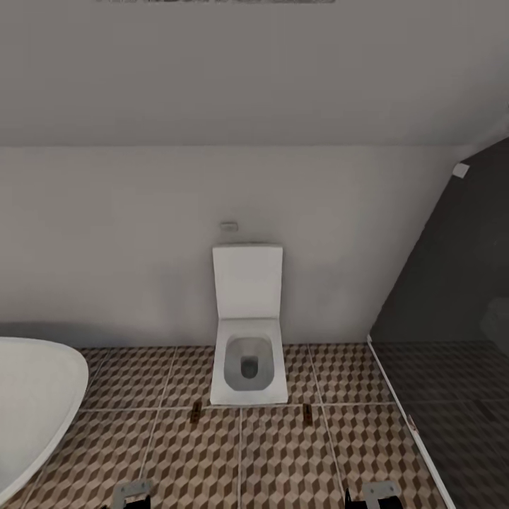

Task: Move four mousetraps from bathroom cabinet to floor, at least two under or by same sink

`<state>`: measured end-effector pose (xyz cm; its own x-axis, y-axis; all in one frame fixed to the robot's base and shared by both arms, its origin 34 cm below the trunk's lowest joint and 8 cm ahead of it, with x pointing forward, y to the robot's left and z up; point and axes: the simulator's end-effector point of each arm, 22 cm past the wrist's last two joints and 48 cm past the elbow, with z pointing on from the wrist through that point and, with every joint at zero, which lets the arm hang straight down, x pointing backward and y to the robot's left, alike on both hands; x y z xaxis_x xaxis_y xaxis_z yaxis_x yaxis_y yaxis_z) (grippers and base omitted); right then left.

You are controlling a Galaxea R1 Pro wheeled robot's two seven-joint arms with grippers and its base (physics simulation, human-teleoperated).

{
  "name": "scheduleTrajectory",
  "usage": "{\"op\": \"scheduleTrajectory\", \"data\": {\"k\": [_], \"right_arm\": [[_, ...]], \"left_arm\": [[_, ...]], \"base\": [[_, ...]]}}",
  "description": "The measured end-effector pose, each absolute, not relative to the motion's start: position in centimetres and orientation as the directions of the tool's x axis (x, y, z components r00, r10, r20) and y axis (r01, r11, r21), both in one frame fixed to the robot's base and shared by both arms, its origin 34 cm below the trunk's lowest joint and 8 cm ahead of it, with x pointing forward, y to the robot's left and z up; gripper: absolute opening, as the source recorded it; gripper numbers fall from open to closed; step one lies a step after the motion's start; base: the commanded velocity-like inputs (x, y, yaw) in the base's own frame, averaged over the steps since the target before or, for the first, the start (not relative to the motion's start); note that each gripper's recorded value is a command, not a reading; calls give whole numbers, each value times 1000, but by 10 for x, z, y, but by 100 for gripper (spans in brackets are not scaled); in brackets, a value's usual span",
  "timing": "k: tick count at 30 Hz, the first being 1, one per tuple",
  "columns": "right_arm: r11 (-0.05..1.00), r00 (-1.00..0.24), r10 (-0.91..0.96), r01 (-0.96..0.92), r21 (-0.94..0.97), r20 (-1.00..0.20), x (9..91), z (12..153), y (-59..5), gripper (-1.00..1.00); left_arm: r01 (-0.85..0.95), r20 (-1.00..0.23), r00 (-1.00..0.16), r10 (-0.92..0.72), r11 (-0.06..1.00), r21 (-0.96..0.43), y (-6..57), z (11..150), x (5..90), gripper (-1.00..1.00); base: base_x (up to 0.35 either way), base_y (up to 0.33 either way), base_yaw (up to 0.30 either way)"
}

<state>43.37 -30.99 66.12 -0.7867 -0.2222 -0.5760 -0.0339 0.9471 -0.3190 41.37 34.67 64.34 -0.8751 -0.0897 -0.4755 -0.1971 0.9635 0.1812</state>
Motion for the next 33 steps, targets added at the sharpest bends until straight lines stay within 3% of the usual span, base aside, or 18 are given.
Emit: {"op": "scheduleTrajectory", "data": {"k": [33], "right_arm": [[931,-858,-232,-60,-360,-458,373,646,-334,100]], "left_arm": [[-201,-485,-870,-85,961,192,355,647,417,100]], "base": [[0,0,6]]}}
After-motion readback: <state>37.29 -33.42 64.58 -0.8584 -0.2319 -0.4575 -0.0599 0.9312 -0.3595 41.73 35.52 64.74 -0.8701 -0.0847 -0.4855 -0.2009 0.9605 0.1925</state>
